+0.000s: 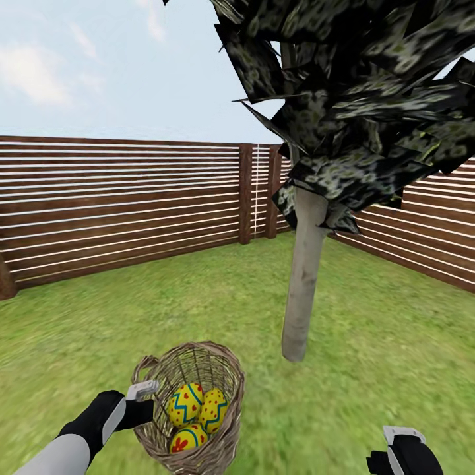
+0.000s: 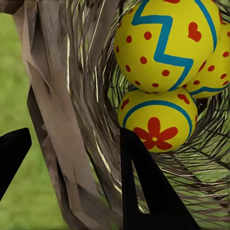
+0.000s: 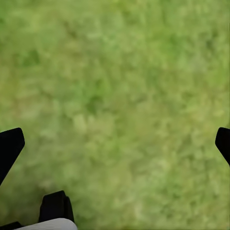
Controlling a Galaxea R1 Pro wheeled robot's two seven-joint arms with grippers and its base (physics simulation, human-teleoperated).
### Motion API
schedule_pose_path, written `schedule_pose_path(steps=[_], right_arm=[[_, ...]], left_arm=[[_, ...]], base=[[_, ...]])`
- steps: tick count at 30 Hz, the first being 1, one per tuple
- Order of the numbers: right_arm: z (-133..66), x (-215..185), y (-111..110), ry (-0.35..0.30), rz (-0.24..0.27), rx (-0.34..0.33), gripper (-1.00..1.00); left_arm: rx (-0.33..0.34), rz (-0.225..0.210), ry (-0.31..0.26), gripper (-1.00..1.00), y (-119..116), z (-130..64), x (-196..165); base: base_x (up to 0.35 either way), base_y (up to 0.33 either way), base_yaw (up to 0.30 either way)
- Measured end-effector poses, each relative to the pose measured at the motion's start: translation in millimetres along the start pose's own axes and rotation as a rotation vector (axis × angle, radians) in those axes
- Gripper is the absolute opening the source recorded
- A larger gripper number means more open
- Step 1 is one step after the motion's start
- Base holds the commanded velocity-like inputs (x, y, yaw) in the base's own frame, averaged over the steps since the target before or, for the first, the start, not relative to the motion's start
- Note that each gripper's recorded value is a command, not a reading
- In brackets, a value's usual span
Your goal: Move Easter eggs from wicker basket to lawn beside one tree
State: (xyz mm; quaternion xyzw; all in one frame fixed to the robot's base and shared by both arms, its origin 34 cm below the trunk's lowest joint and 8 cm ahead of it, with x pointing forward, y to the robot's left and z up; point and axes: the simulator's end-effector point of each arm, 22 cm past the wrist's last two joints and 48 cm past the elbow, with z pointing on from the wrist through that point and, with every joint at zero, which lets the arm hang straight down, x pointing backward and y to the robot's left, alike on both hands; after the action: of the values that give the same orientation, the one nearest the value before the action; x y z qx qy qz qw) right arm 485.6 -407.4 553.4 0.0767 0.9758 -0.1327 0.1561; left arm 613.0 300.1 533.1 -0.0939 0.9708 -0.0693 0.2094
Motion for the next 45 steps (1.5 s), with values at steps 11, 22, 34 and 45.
schedule_pose_path(steps=[11, 22, 34, 45], right_arm=[[24.1, 19.6, 4.3, 0.025, -0.007, 0.005, 1.0], [43.7, 30.4, 8.9, 0.026, -0.007, 0.005, 1.0], [65.1, 42.2, 13.9, 0.025, -0.007, 0.005, 1.0], [85.2, 54.2, 19.4, 0.025, -0.008, 0.004, 1.0]], left_arm=[[-0.001, 0.002, 0.0, -1.0, 4.2, 18.3, 11.2], [0.001, 0.001, -0.002, -1.0, 8.1, 36.8, 22.5], [0.001, 0.002, -0.002, -1.0, 12.2, 57.4, 36.2], [0.004, 0.003, -0.002, -1.0, 14.7, 76.7, 49.6]], base=[[0.0, 0.0, 0.0], [0.0, 0.0, 0.0], [0.0, 0.0, 0.0], [0.0, 0.0, 0.0]])
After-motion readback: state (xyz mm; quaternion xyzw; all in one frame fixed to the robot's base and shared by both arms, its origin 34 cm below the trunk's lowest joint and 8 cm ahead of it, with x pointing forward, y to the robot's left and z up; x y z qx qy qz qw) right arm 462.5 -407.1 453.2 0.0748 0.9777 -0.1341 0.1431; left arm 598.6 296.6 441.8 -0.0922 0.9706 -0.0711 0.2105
